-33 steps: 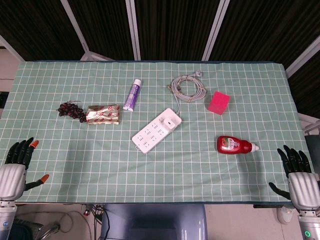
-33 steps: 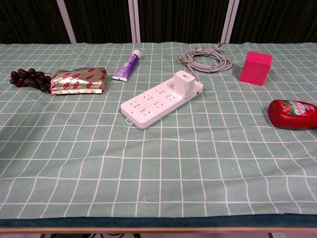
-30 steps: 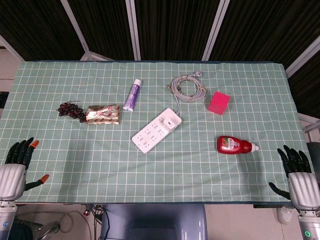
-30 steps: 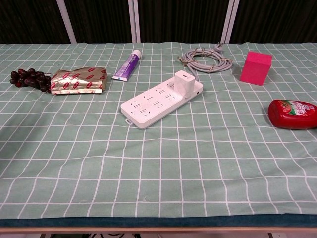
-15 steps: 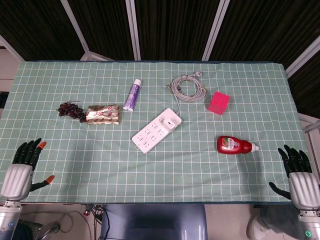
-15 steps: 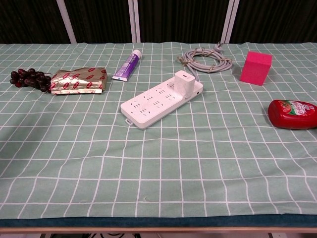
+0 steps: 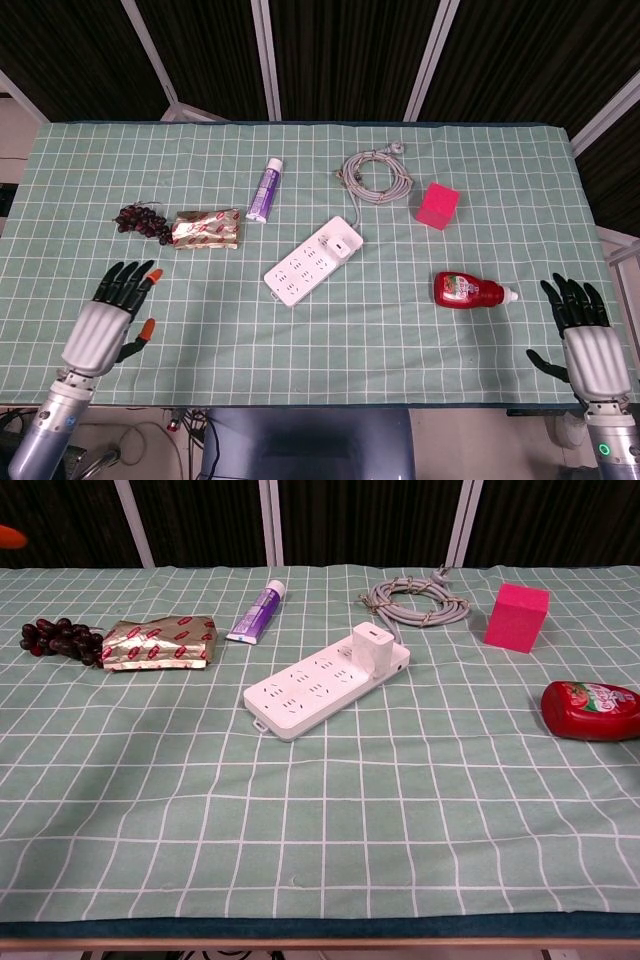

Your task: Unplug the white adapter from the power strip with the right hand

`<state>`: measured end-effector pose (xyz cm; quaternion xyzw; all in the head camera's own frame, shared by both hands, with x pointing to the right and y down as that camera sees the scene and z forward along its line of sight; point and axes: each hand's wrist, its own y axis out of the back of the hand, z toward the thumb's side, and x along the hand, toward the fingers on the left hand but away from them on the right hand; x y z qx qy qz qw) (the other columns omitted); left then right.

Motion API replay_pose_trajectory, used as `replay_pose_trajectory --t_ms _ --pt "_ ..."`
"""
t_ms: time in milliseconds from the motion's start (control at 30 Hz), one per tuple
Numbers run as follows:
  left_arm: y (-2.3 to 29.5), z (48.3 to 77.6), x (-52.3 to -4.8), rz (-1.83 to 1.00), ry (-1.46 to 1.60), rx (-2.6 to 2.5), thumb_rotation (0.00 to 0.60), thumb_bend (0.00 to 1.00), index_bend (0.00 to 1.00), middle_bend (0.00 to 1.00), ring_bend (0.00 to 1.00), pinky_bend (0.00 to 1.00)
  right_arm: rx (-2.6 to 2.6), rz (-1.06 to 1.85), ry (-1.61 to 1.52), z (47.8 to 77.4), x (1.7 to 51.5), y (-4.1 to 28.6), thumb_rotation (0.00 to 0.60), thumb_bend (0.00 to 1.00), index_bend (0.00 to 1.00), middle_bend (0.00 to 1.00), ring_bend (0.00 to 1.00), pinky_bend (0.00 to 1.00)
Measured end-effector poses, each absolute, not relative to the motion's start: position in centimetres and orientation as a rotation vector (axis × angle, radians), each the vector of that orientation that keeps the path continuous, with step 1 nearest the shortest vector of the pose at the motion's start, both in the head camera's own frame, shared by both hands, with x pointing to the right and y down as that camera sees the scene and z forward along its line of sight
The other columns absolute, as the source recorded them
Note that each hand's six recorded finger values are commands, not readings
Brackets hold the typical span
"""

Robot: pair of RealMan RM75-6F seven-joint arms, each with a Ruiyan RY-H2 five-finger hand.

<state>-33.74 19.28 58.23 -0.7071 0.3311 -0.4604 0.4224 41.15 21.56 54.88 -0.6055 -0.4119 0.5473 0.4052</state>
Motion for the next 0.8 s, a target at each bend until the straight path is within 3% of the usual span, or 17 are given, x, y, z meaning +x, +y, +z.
replay_pose_trajectory --t_ms 567,800 --pt "16.0 64.1 -19.4 -1.132 0.529 -1.911 0.600 0.52 0.01 0.00 0.00 0.02 -1.556 1.341 -0.886 56.1 34.0 13.6 0.600 0.20 0.00 0.00 0.00 0.00" --pt "15.5 65.9 -17.0 -1.166 0.478 -1.918 0.600 0.53 0.02 0.00 0.00 0.02 -1.562 1.292 -0.830 55.8 30.7 10.8 0.600 0.20 0.00 0.00 0.00 0.00"
